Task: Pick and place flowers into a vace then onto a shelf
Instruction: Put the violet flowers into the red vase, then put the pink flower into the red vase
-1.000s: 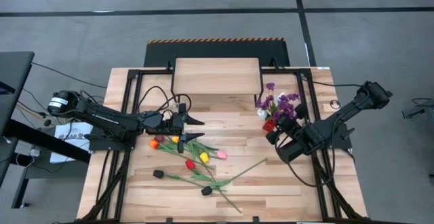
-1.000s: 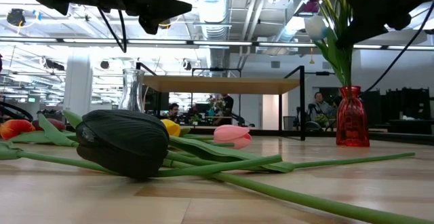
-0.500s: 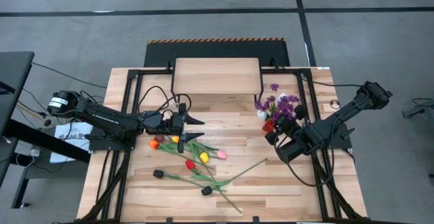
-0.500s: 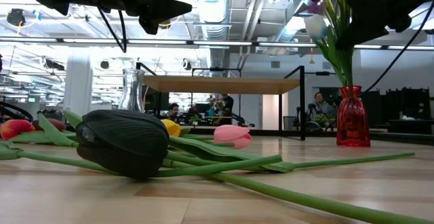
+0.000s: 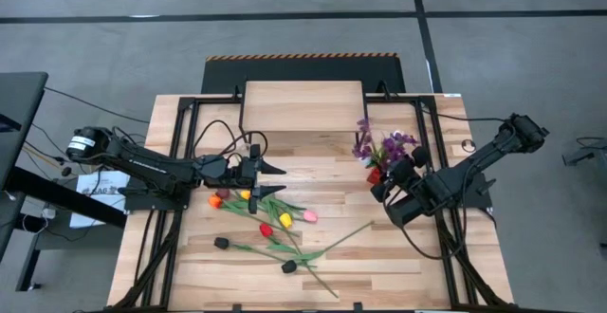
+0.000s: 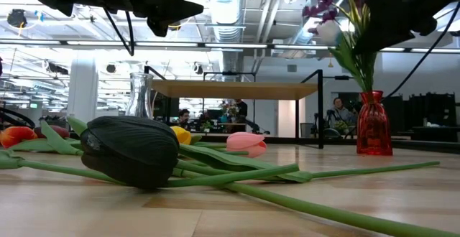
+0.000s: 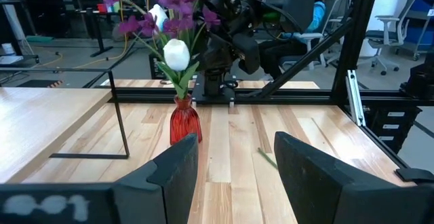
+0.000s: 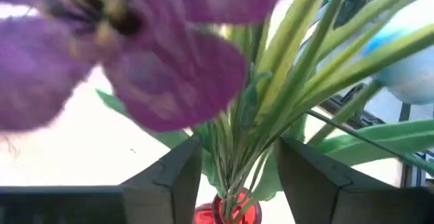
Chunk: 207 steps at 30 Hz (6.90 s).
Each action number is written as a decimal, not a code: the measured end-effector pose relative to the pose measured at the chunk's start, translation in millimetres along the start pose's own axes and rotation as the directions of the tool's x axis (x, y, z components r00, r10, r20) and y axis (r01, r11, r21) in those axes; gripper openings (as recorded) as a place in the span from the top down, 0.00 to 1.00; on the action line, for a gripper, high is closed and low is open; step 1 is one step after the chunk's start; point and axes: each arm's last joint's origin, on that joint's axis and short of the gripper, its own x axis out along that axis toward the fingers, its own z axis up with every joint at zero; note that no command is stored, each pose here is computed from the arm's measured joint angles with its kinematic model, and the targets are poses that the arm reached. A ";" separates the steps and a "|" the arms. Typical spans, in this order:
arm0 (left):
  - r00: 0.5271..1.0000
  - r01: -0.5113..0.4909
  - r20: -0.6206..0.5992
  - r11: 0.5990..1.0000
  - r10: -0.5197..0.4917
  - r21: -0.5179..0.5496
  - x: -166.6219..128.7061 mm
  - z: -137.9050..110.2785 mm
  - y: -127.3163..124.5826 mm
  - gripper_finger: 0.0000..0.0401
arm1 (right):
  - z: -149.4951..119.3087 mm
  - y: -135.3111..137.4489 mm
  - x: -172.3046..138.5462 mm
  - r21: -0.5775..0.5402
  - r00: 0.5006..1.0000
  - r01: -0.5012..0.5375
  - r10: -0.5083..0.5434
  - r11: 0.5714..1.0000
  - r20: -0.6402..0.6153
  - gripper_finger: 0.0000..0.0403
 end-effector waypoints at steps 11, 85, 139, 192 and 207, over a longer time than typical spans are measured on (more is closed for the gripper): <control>1.000 0.000 0.000 1.000 0.000 0.000 0.0 0.0 0.0 0.54 | -0.2 -3.0 -6.7 0.014 0.998 -0.053 0.054 0.998 -0.031 0.51; 0.934 -0.044 0.349 0.995 0.074 -0.094 -138.8 79.2 15.2 0.54 | -13.0 130.7 -53.4 -0.233 0.642 -0.723 0.757 0.651 0.123 0.66; 0.932 0.026 0.356 0.965 0.072 -0.263 -138.9 80.2 15.2 0.54 | 35.7 196.8 52.4 -0.288 0.812 -0.583 0.555 0.760 -0.180 0.44; 0.944 0.026 0.322 0.960 0.068 -0.278 -136.4 76.9 14.7 0.54 | 22.2 226.4 120.9 -0.421 0.849 -0.517 0.387 0.745 -0.359 0.47; 0.944 0.025 0.322 0.960 0.068 -0.278 -136.4 76.9 14.7 0.54 | 20.1 228.3 116.8 -0.407 0.804 -0.584 0.433 0.702 -0.406 0.49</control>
